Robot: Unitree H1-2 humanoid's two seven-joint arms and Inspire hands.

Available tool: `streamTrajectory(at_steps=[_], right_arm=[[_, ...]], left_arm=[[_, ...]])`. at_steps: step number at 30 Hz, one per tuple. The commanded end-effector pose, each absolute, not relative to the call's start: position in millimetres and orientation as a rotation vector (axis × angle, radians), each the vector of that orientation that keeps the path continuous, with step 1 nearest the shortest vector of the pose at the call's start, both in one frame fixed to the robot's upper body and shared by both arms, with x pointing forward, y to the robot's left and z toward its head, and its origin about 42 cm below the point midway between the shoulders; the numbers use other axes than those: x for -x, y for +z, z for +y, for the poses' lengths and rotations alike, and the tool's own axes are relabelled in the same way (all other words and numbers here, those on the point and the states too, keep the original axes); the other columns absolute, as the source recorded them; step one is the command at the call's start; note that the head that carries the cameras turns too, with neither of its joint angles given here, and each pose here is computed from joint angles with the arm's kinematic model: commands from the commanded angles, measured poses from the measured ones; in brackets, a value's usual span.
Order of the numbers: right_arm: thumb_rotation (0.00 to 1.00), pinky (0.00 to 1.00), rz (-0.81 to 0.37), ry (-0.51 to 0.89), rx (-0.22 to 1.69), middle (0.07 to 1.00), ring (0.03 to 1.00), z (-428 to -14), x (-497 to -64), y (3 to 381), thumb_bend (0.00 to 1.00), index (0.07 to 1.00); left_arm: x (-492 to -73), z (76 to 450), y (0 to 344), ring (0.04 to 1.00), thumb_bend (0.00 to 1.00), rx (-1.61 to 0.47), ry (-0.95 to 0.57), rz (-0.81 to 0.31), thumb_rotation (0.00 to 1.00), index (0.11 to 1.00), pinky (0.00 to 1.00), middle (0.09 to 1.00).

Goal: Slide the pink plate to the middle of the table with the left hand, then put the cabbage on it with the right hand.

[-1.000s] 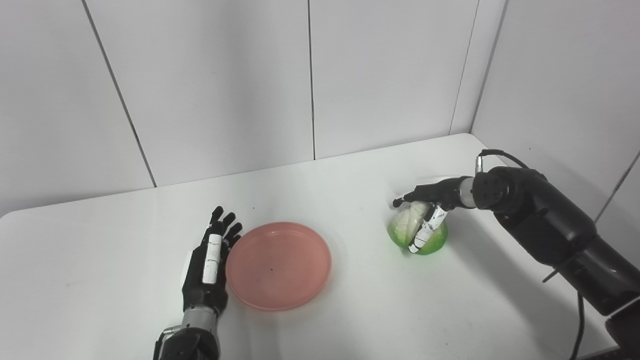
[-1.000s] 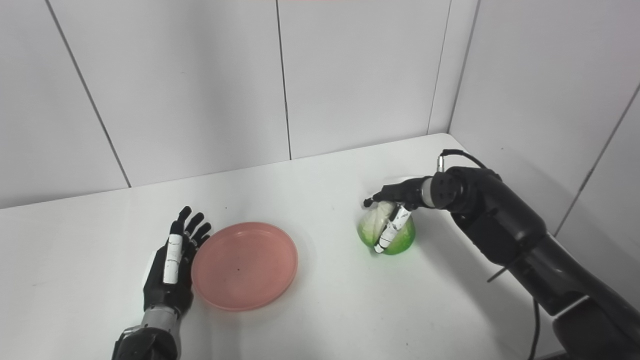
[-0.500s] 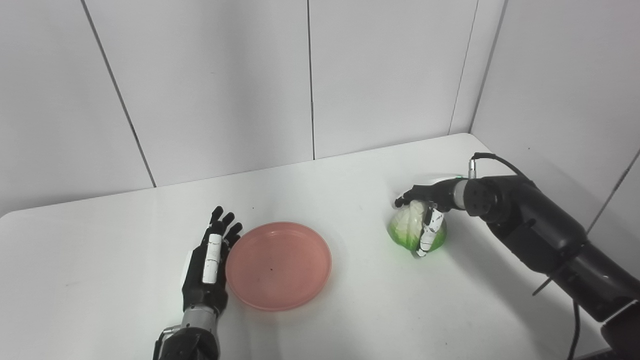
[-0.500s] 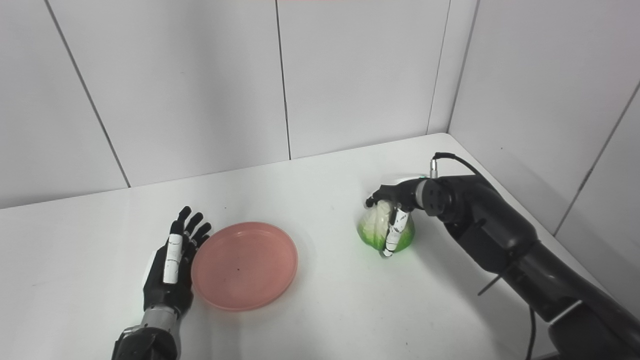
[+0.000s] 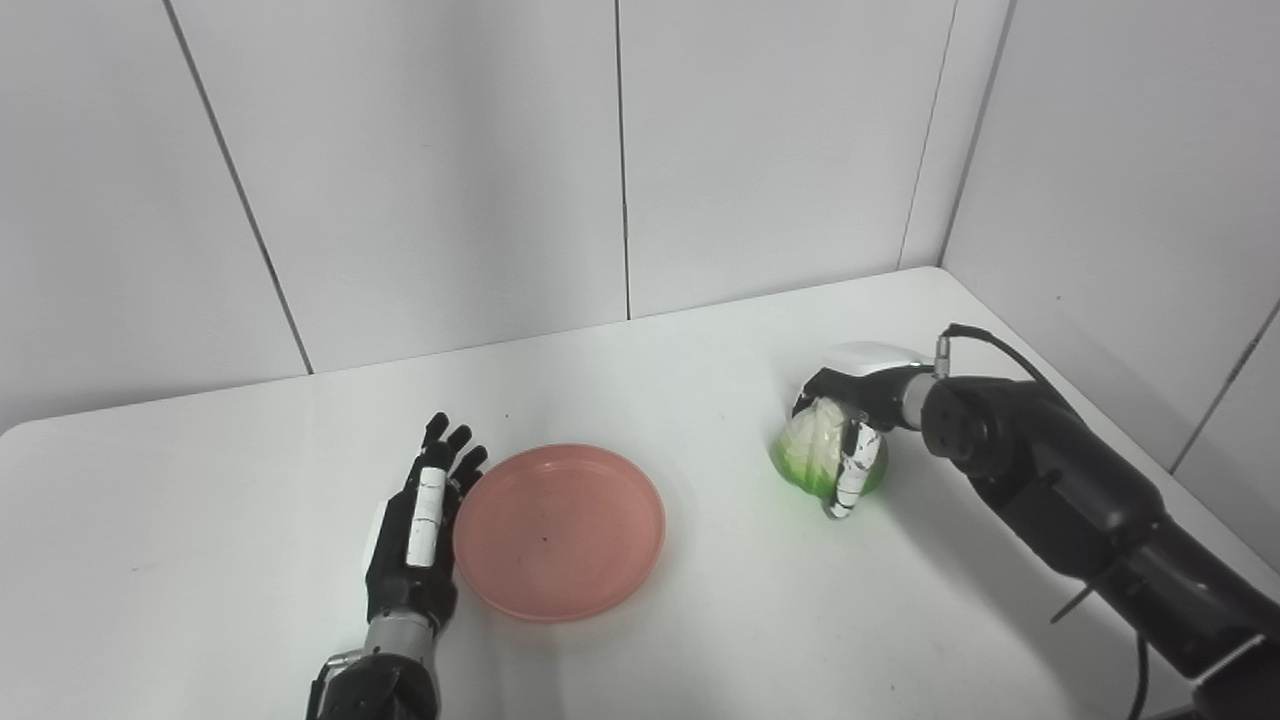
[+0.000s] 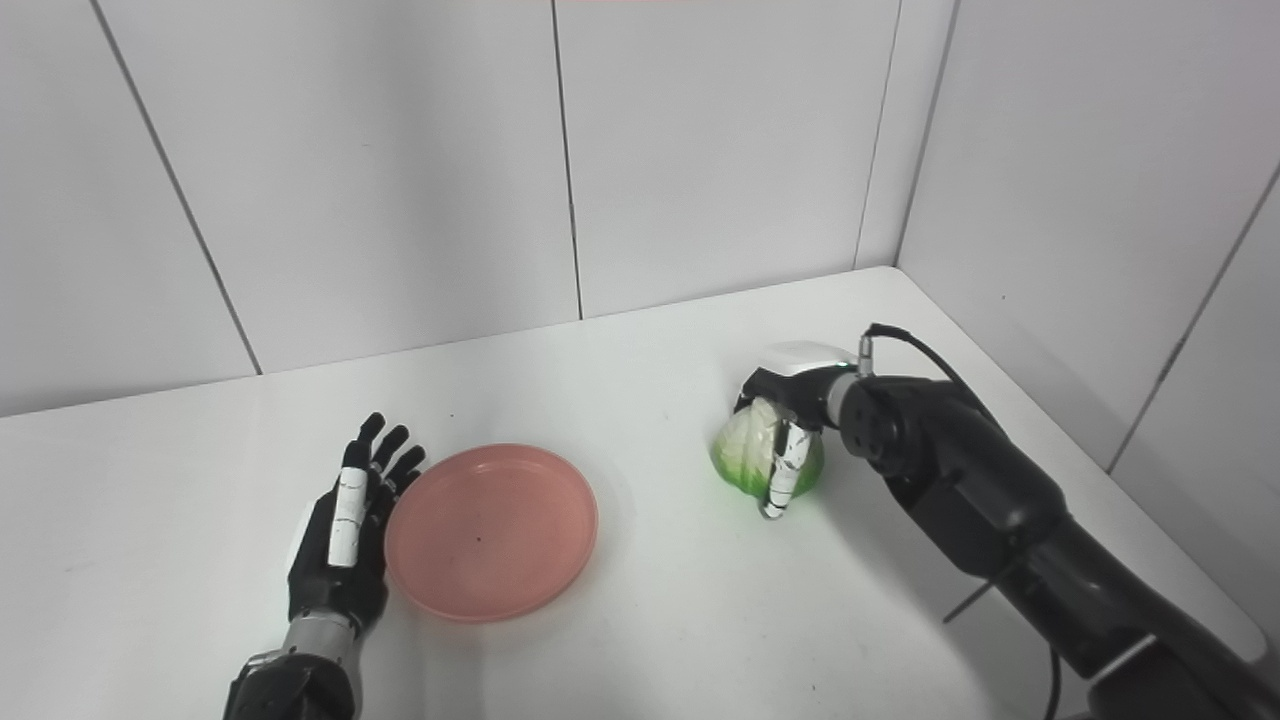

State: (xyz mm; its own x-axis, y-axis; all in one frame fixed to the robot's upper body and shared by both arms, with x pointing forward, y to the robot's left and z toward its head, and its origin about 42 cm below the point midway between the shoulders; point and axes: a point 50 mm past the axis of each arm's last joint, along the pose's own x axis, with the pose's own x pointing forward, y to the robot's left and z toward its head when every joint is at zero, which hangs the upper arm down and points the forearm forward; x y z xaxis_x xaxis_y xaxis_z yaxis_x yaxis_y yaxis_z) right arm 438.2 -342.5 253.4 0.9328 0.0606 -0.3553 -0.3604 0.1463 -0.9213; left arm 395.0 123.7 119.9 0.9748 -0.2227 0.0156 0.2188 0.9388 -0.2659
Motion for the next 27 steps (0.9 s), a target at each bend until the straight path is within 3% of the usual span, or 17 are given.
streamTrajectory(at_steps=[1,4,9,17,27], right_arm=[[0.17,0.31,0.136,0.272,1.364,0.447,0.372,-344,-440,259,0.59,0.521],[0.15,0.24,0.092,0.233,1.281,0.379,0.298,-347,-438,253,0.52,0.487],[0.14,0.19,0.07,0.186,1.15,0.332,0.247,-348,-435,252,0.51,0.481],[0.14,0.2,0.079,0.186,1.116,0.354,0.264,-347,-433,270,0.51,0.483],[0.14,0.23,-0.075,0.26,1.001,0.389,0.299,-319,-430,321,0.51,0.483]], left_arm=[[-388,122,105,0.908,0.97,0.273,-0.23,0.097,0.8,0.957,0.95,0.951],[-388,122,104,0.904,0.97,0.269,-0.23,0.098,0.81,0.956,0.95,0.951],[-387,122,103,0.903,0.96,0.266,-0.232,0.1,0.81,0.962,0.95,0.952],[-386,119,103,0.905,0.96,0.266,-0.235,0.103,0.81,0.967,0.95,0.956],[-384,107,103,0.913,0.89,0.266,-0.239,0.105,0.82,0.966,0.93,0.951]])
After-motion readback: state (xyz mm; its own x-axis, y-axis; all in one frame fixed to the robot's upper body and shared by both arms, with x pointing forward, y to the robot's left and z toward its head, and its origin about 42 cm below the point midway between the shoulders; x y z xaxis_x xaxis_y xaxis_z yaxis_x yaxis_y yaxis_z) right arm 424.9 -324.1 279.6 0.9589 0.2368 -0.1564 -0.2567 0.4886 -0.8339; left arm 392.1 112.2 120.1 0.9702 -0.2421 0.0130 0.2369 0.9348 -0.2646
